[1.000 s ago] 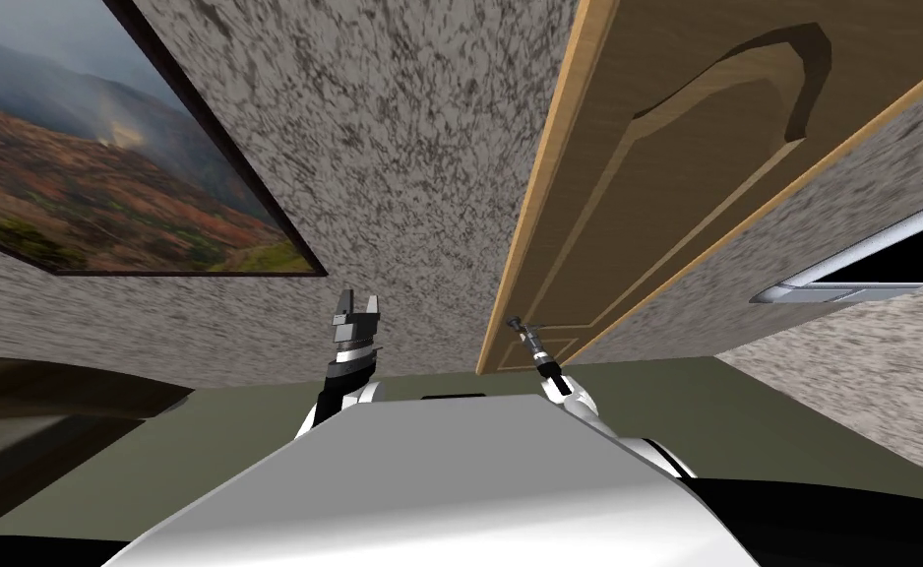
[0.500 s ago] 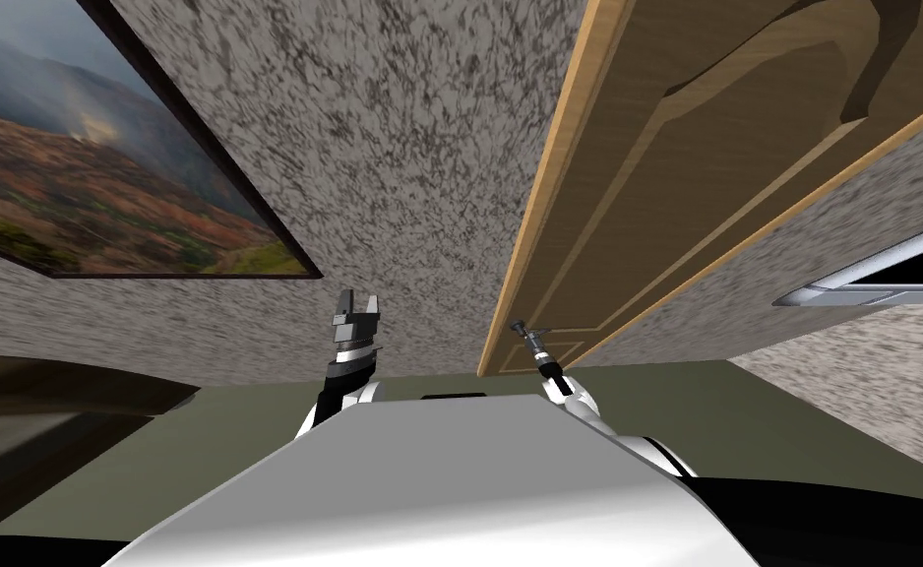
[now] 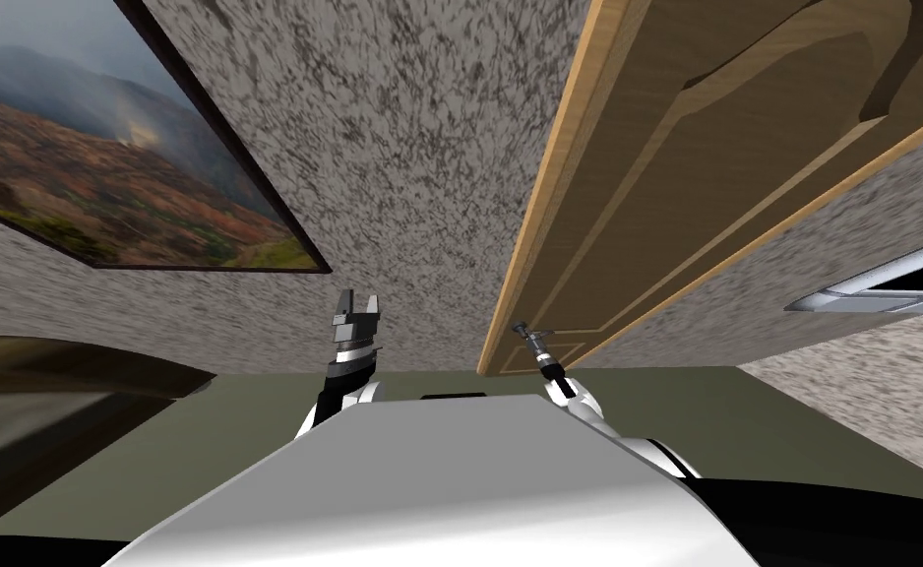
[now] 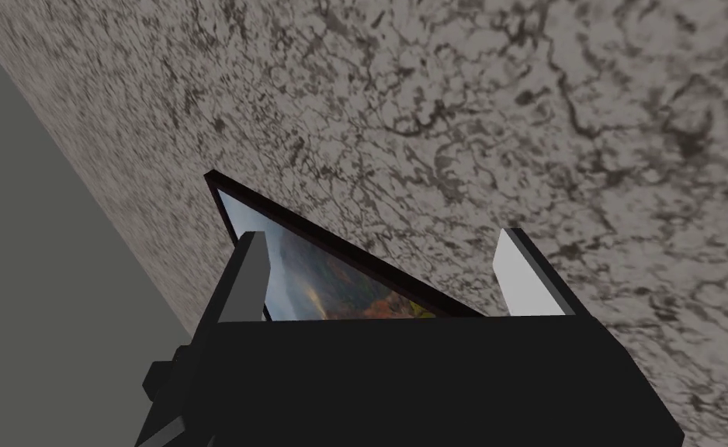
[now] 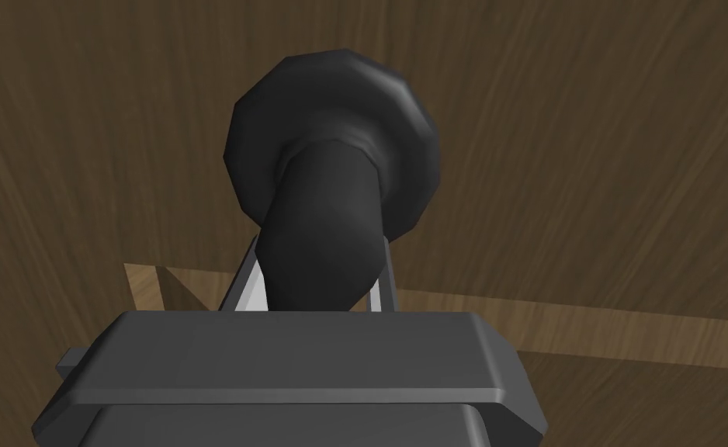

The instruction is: Pull the door open

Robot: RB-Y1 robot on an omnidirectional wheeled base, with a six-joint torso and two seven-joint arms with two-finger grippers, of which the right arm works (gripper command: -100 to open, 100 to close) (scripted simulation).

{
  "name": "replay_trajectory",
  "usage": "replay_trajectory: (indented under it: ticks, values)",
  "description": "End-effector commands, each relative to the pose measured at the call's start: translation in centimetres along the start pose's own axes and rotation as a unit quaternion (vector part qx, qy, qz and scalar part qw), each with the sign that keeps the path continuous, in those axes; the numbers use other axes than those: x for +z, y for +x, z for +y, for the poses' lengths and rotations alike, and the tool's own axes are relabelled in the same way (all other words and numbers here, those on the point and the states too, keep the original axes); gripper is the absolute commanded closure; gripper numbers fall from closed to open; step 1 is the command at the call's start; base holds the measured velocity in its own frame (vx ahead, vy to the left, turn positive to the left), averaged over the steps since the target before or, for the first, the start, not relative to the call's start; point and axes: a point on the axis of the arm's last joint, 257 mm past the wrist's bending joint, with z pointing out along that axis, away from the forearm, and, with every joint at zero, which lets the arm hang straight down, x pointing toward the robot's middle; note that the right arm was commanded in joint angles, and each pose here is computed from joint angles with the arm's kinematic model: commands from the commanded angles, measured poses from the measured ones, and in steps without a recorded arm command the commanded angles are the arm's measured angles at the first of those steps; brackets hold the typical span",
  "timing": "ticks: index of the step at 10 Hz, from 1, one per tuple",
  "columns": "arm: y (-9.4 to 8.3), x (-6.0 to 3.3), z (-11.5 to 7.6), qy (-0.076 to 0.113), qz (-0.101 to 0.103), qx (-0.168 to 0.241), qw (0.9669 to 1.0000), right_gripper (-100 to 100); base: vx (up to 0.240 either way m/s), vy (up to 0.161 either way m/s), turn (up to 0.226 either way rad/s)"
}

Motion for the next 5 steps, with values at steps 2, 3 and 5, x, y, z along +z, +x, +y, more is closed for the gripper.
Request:
replay_trajectory:
  ticks: [2,3,5]
  values:
    - [0.0,-1.39,-0.2,0.000,0.013,-0.001,0.9999,100,-0.177,-0.095,0.131]
    - [-0.1,-2.01,-0.2,-0.001,0.020,-0.001,0.9998,100,-0.189,-0.061,0.135]
    - [-0.3,-3.23,-0.2,-0.003,0.033,-0.001,0.9995,100,-0.214,-0.107,0.156]
